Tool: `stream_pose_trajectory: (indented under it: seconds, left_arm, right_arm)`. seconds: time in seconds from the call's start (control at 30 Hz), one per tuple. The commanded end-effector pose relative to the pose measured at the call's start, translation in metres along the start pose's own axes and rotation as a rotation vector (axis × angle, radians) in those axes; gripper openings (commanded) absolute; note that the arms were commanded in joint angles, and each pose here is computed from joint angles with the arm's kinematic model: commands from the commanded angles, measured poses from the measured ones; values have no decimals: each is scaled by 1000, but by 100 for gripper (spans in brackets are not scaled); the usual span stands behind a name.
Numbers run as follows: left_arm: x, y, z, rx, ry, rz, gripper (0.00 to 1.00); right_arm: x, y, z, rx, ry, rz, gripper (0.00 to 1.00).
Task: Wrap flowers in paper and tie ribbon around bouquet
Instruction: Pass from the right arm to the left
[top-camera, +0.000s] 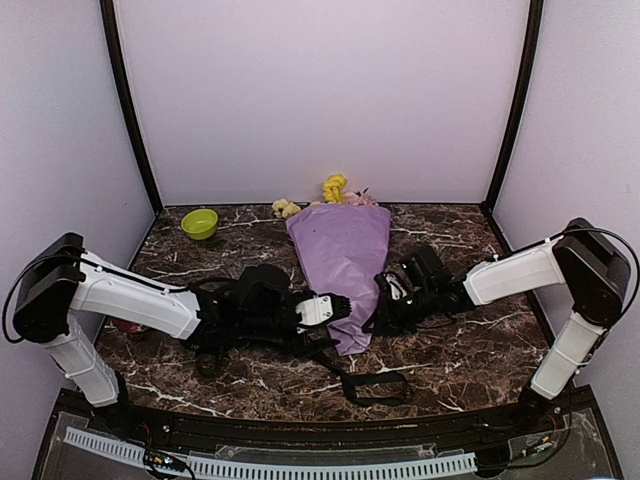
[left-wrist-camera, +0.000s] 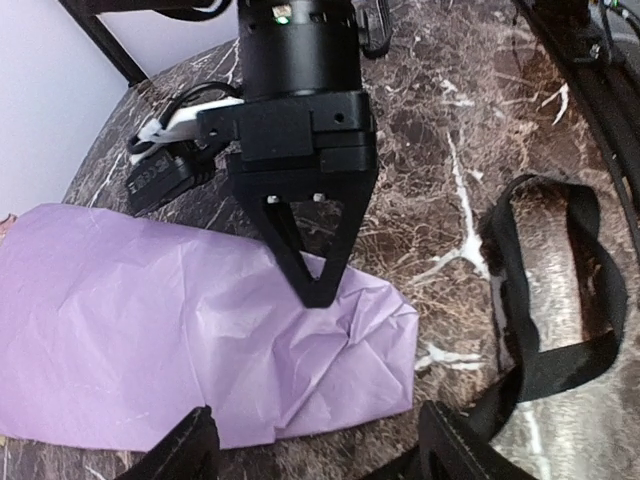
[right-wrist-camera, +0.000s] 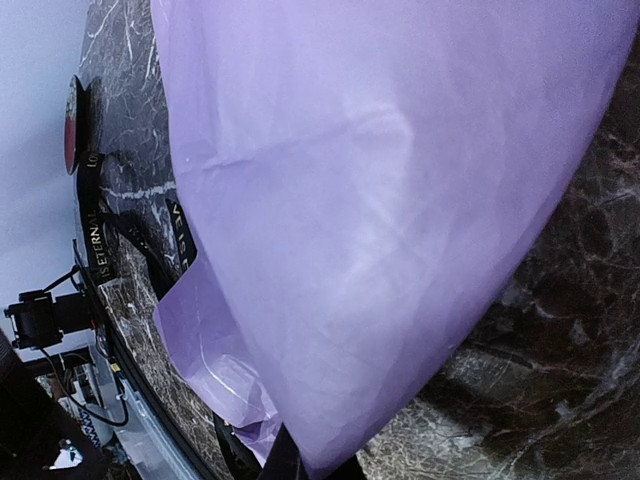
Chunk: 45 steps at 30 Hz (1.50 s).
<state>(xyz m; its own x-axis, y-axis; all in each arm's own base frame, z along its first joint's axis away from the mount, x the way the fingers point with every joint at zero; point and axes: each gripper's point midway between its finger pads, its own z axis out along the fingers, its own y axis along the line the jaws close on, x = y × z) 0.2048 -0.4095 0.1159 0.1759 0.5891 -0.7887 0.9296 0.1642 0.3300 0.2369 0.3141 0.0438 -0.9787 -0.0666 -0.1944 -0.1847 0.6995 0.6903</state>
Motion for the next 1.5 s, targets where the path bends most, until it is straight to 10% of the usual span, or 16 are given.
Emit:
stream_pose_trajectory:
  seconds: [0.0,0.47,1.0,1.13,1.47]
  left_arm:
    - [-3,-5,32,-12,17,216,72]
    - [50,-13,72,-34,197,247,70]
    - [49,1,73,-132,235,205,3]
    - [49,2,71,-139,234,195,0]
    - [50,-10,69,-77,214,172,0]
  right_arm:
    - [-13,13,-5,-47,-50,-22,0]
    - [-12,16,-6,-68,-60,-5,0]
    - [-10,15,-11,-54,-61,-12,0]
    - [-6,8,-15,-14,-62,-21,0]
    - [21,-25,-47,169,-50,-42,33]
